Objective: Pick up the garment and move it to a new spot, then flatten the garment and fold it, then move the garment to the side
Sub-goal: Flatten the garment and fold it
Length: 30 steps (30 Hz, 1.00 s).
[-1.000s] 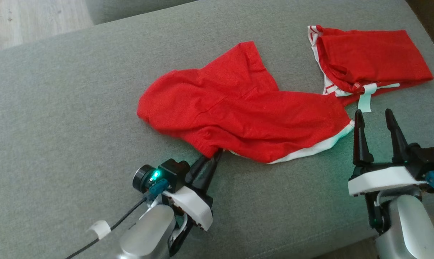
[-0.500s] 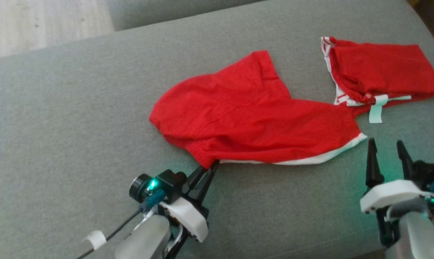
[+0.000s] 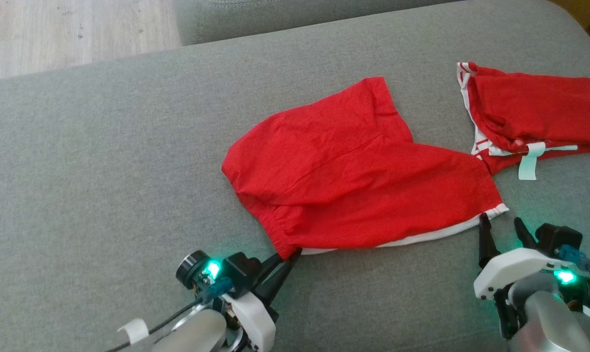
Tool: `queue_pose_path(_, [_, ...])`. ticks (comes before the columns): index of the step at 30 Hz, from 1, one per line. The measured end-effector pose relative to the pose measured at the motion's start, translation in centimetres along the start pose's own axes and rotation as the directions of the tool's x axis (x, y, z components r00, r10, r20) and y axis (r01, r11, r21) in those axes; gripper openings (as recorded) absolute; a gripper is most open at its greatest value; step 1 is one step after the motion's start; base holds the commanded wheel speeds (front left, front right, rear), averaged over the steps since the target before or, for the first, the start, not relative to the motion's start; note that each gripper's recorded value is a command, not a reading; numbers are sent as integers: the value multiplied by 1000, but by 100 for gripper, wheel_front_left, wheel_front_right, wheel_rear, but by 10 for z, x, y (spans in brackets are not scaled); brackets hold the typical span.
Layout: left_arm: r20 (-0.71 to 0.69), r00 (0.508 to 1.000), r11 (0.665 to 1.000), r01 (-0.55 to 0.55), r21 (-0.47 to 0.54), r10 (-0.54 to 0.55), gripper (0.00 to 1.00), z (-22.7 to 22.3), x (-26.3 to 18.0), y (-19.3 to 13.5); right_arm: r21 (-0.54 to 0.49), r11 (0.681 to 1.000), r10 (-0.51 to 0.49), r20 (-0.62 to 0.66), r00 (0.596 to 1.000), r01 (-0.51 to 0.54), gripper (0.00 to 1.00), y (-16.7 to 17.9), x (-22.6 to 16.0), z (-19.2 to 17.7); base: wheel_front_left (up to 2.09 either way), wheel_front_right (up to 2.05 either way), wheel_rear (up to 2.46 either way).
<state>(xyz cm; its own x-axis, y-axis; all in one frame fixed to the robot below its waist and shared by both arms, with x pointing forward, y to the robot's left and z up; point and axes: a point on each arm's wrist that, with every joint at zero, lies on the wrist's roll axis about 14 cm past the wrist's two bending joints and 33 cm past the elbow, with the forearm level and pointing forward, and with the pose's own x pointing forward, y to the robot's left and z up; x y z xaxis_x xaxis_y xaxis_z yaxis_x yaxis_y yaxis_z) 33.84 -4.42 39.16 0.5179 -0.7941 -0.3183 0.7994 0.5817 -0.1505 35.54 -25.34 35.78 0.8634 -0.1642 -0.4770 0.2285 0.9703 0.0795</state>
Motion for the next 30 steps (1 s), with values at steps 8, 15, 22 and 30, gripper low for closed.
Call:
queue_pose_path(8, [-70,997,999,41,27,-39,0,-11,-5,-3,9,1000,6,3,1000,-6,100,5,8,4,0,0,0])
queue_pose_path(15, [-100,994,998,49,48,-44,0,-14,-12,0,10,1000,25,8,1000,-25,0,13,12,8,0,0,0])
queue_pose_path(22, [-113,993,996,28,80,-19,0,-12,-25,9,-14,996,84,85,993,-84,0,31,10,30,0,0,0])
queue_pose_path(30, [-22,999,990,-33,135,37,0,26,-40,30,-70,980,197,300,933,-184,0,66,-3,100,0,0,0])
